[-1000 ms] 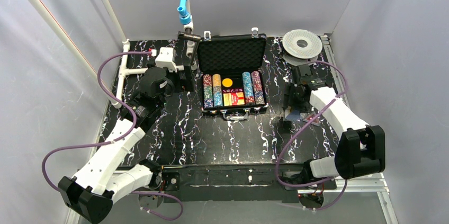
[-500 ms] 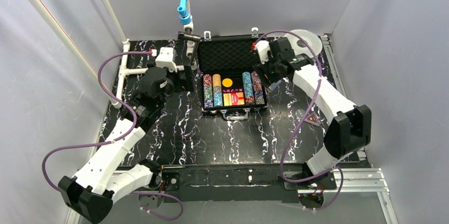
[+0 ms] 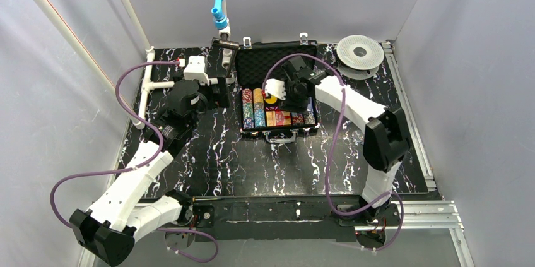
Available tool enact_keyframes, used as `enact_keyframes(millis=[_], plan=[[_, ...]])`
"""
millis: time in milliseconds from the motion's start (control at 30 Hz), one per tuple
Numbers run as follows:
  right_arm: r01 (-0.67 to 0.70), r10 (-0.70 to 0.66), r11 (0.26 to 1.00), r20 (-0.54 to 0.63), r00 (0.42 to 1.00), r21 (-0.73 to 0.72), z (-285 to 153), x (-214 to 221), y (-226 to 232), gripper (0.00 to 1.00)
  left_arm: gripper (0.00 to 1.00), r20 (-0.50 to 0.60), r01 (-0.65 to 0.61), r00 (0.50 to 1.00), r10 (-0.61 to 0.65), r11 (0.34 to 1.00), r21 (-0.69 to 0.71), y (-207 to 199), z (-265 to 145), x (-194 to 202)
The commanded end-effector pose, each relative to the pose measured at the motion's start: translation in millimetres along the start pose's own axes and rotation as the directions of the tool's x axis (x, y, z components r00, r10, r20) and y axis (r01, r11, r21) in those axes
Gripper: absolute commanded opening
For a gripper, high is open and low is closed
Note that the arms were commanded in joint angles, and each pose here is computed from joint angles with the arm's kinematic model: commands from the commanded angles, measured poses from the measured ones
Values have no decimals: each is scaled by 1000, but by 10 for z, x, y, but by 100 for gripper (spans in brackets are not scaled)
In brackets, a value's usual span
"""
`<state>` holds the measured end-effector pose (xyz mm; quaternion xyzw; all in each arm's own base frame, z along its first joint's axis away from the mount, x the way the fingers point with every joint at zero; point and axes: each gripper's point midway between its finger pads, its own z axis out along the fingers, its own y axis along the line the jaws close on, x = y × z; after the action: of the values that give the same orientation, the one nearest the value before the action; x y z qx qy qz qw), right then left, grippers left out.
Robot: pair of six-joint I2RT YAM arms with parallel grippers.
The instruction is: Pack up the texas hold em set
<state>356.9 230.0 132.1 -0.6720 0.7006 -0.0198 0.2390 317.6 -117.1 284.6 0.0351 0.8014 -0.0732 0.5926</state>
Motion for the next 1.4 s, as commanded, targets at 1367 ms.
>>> enact_keyframes(millis=[1367], plan=[[242, -242, 970, -27, 970, 30, 872, -830, -608, 1, 99, 13, -31, 999, 31, 999, -41, 83, 32, -26]])
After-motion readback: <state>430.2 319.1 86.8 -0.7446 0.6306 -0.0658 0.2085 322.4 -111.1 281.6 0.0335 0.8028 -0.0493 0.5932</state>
